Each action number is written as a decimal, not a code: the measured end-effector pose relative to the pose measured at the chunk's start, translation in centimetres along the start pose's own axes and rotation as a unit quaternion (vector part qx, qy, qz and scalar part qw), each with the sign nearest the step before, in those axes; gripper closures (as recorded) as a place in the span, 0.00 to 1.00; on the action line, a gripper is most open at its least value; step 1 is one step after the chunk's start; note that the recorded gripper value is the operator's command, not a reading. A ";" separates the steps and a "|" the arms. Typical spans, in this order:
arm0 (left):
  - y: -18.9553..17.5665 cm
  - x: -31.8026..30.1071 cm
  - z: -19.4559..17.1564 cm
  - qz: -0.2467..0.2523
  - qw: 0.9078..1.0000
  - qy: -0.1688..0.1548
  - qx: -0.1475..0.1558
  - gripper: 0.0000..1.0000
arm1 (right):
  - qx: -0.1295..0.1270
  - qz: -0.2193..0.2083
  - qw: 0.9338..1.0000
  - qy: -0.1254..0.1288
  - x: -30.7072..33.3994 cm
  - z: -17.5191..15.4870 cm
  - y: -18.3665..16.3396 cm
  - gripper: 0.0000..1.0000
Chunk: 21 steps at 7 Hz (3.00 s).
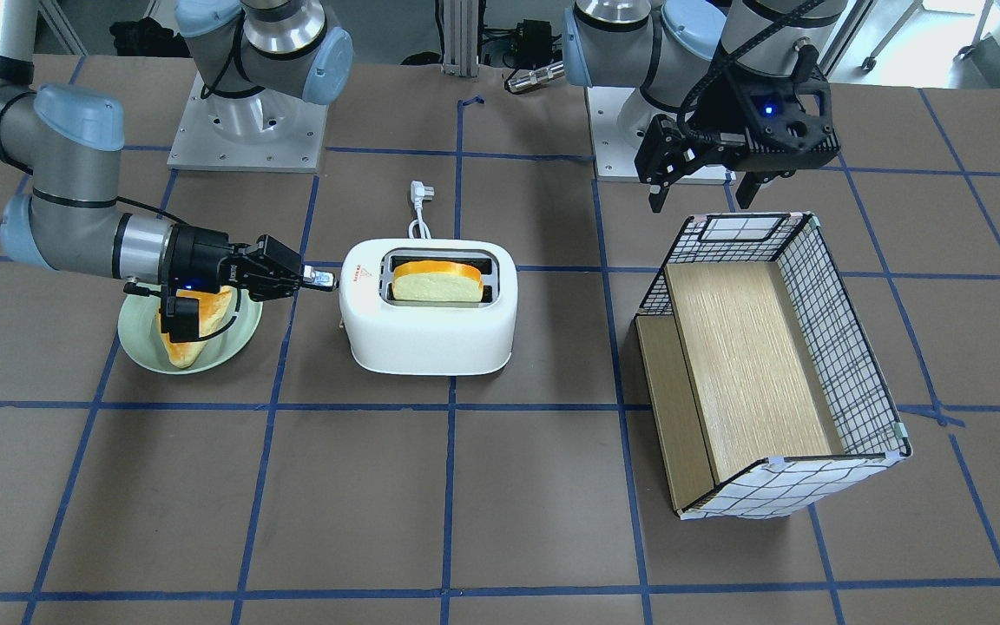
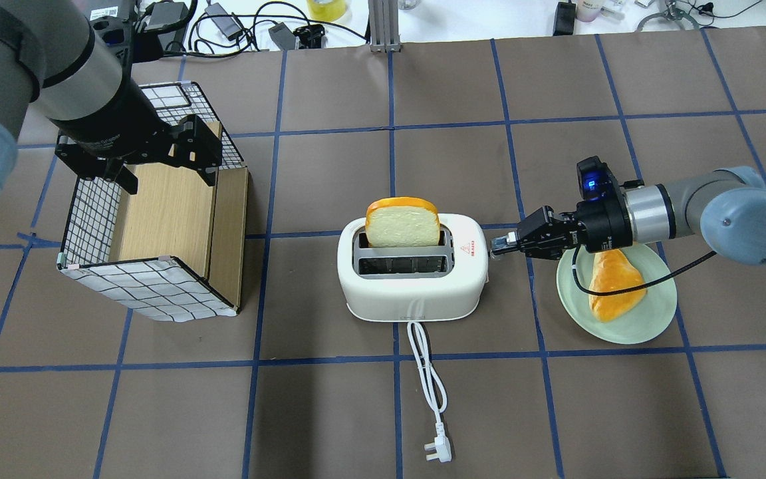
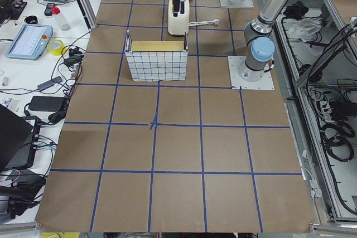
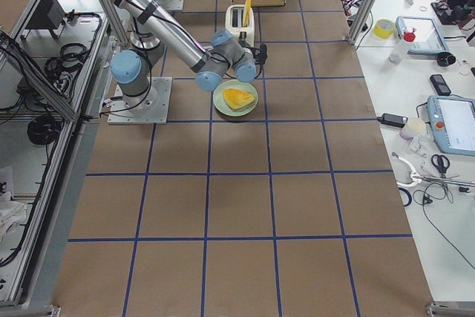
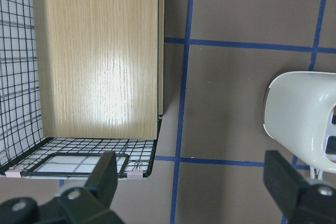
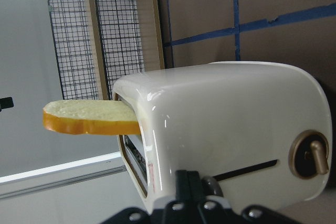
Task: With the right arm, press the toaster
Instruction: 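Push the toaster lever down with the right gripper, then hold the toaster lever pressed down with the right gripper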
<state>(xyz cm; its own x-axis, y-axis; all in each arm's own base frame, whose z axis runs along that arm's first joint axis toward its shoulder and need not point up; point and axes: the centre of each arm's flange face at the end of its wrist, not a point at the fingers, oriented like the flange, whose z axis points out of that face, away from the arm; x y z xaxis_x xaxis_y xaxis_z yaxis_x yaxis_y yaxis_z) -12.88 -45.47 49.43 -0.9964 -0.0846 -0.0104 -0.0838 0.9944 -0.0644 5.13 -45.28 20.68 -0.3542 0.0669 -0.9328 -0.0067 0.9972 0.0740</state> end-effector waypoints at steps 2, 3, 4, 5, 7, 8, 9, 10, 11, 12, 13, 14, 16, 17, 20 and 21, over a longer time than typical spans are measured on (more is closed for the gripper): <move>0.0 0.0 0.0 0.000 1.000 0.000 0.000 0.00 | -0.001 -0.001 1.000 0.002 0.2 0.0 0.0 1.00; 0.0 0.0 0.0 0.000 1.000 0.000 0.000 0.00 | -0.001 -0.003 1.000 0.003 0.4 0.1 -0.1 1.00; 0.0 0.0 0.0 0.000 1.000 0.000 0.000 0.00 | -0.001 -0.006 1.000 0.005 0.8 0.2 -0.1 1.00; 0.0 0.0 0.0 0.000 1.000 0.000 0.000 0.00 | -0.001 -0.009 1.000 0.007 1.4 0.5 0.0 1.00; 0.0 0.0 0.0 0.000 1.000 0.000 0.000 0.00 | 0.000 -0.013 1.000 0.010 2.4 1.0 0.1 1.00; 0.0 0.0 0.0 0.000 1.000 0.000 0.000 0.00 | 0.001 -0.015 1.000 0.011 2.9 1.2 0.1 1.00; 0.0 0.0 0.0 0.000 1.000 0.000 0.000 0.00 | 0.002 -0.018 1.000 0.012 3.3 1.4 0.2 1.00; 0.0 0.0 0.0 0.000 1.000 0.000 0.000 0.00 | 0.003 -0.020 1.000 0.013 3.6 1.6 0.4 1.00; 0.0 0.0 0.0 0.000 1.000 0.000 0.000 0.00 | 0.004 -0.023 1.000 0.014 3.9 1.7 0.4 1.00; 0.0 0.0 0.0 0.000 1.000 0.000 0.000 0.00 | 0.005 -0.025 1.000 0.014 4.1 1.8 0.4 1.00; 0.0 0.0 0.0 0.000 1.000 0.000 0.000 0.00 | 0.005 -0.025 1.000 0.015 4.2 1.9 0.4 1.00; 0.0 0.0 0.0 0.000 1.000 0.000 0.000 0.00 | 0.005 -0.025 1.000 0.015 4.3 1.9 0.4 1.00; 0.0 0.0 0.0 0.000 1.000 0.000 0.000 0.00 | 0.005 -0.026 1.000 0.015 4.4 1.9 0.4 1.00; 0.0 0.0 0.0 0.000 1.000 0.000 0.000 0.00 | 0.005 -0.026 1.000 0.015 4.4 1.9 0.4 1.00; 0.0 0.0 0.0 0.000 1.000 0.000 0.000 0.00 | 0.004 -0.023 1.000 0.017 4.2 1.8 0.4 1.00; 0.0 0.0 0.0 0.000 1.000 0.000 0.000 0.00 | 0.006 -0.017 1.000 0.018 3.9 1.7 0.4 1.00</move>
<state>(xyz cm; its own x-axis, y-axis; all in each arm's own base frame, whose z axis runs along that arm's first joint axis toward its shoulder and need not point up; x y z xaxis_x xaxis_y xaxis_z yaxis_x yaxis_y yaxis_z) -12.88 -45.47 49.43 -0.9964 -0.0847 -0.0108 -0.0838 0.9944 -0.0645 5.34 -44.55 16.52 -0.3877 0.0314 -0.9212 -0.0093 0.9992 0.0379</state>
